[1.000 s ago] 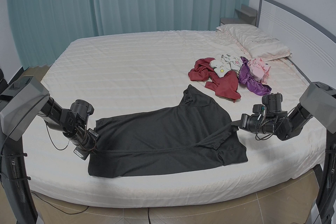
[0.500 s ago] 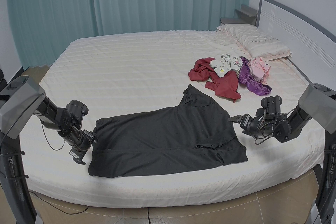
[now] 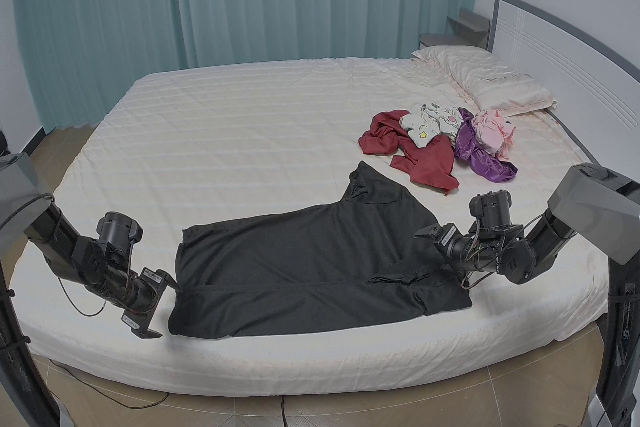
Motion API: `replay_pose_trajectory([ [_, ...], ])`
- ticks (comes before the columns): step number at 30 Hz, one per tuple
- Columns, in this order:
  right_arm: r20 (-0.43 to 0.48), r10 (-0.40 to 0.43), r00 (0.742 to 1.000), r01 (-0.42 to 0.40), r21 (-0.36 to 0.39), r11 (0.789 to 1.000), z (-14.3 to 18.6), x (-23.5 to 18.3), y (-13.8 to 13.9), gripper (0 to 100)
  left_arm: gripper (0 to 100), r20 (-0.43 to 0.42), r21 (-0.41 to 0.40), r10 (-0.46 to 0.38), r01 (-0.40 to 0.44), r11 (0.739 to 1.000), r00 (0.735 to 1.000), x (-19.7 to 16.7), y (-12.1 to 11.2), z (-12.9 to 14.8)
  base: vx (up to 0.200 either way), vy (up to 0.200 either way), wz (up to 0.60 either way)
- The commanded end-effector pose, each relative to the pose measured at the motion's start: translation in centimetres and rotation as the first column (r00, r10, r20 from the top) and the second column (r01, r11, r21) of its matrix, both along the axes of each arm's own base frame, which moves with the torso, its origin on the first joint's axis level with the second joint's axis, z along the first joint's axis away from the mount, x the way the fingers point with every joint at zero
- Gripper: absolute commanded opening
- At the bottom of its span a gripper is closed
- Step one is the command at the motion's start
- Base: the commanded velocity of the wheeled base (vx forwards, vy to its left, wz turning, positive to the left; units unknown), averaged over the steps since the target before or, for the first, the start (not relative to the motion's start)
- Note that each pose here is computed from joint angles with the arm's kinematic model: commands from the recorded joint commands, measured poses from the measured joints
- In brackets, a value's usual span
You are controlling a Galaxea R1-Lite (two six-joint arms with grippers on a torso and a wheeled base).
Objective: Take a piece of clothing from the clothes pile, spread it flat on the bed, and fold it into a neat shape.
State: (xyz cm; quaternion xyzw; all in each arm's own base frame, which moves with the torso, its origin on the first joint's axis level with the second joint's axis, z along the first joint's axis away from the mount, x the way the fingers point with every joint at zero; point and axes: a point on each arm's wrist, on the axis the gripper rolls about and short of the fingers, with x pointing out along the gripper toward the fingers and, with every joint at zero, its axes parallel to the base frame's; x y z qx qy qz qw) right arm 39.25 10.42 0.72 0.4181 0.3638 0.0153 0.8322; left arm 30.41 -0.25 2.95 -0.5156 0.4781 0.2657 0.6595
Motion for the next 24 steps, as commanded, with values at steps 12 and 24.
replay_pose_trajectory([
  [12, -0.071, -0.066, 0.995, 0.061, -0.080, 0.995, -2.1, 0.0, 0.7, 100, 100, 0.014, -0.021, -0.005, 0.006, 1.000, 1.000, -2.6, -0.5, 0.4, 0.000, 0.000, 0.00],
  [24, -0.057, -0.099, 0.993, 0.093, -0.108, 0.990, -4.0, 1.8, 1.0, 100, 100, 0.013, -0.023, -0.005, 0.005, 1.000, 1.000, -2.7, -0.5, 0.4, 0.000, 0.000, 0.00],
])
